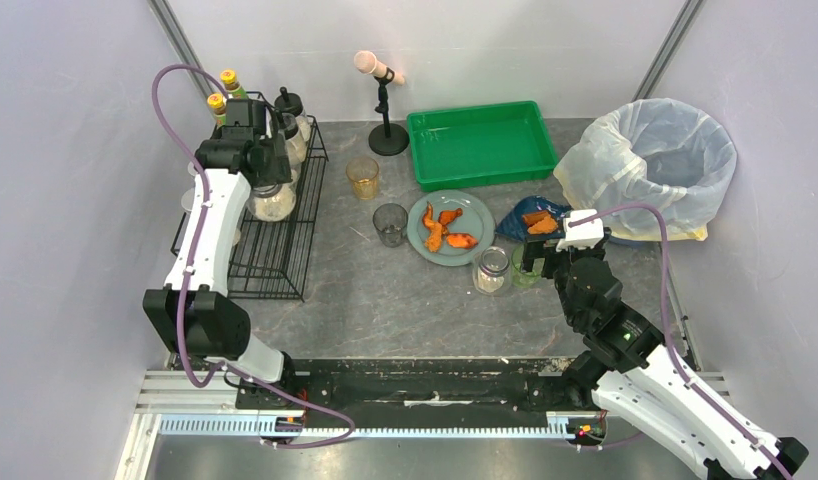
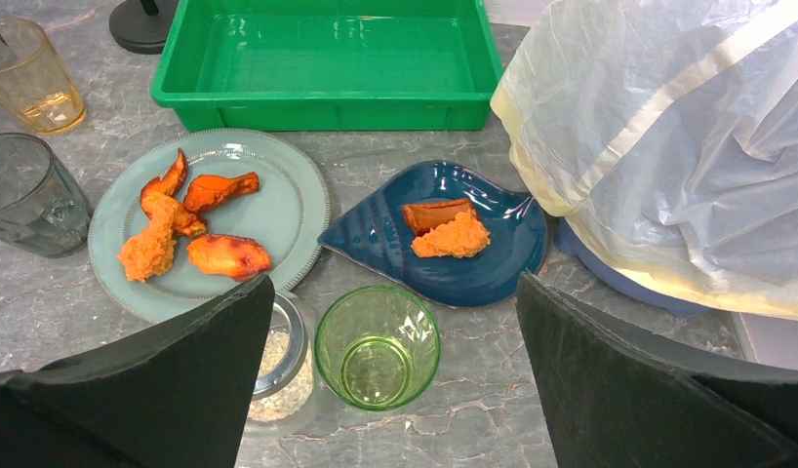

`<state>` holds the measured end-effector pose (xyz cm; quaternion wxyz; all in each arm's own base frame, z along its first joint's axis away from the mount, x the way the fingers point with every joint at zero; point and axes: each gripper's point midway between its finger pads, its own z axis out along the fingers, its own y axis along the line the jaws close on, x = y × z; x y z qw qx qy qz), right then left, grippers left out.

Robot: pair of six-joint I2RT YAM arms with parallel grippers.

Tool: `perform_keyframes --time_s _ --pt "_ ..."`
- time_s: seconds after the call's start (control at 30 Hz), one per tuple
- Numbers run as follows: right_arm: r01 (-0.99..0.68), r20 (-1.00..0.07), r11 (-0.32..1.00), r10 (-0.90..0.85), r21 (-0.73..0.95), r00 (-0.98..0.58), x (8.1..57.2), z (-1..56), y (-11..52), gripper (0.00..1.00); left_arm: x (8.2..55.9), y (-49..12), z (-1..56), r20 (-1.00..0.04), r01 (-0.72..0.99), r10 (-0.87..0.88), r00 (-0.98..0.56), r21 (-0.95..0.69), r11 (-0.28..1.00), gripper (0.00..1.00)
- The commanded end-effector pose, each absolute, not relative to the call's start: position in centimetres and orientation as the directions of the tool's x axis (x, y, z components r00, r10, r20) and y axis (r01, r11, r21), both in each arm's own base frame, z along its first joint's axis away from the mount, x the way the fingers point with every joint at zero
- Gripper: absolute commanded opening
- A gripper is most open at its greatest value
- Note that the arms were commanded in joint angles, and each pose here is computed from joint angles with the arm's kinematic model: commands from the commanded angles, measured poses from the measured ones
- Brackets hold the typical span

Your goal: Clear the kitchen counter

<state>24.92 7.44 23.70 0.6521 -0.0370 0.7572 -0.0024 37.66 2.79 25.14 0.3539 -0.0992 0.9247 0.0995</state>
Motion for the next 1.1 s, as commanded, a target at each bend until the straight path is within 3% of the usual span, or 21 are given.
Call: perform_keyframes --time_s 0.0,0.23,0.57,0.8,1.07 --pt "-0.054 -0.993 0.998 -0.034 -0.028 -0.109 25.2 25.2 7.6 0.98 38.8 2.1 25.8 -0.718 -0.236 -0.118 -0.686 0.067 0.969 0.17" --pt "-0.055 -0.993 0.998 -0.033 -0.027 -0.112 25.2 25.2 7.7 0.98 39.1 2.1 25.4 -0.714 -0.202 -0.083 -0.695 0.084 0.976 0.36" --pt "-0.06 -0.992 0.998 -0.04 -0.033 -0.116 25.2 24.9 7.7 0.98 39.6 2.4 25.2 -0.735 -0.101 0.0 -0.678 0.093 0.991 0.39" --pt "-0.06 -0.992 0.998 -0.044 -0.037 -0.114 25.2 24.9 7.7 0.98 39.0 3.7 25.4 -0.738 -0.133 -0.028 -0.674 0.084 0.987 0.7" --pt "-0.07 -0.993 0.997 -0.045 -0.037 -0.112 25.3 25.0 8.0 0.98 38.3 3.2 27.4 -0.775 -0.125 -0.043 -0.631 0.047 0.991 0.84"
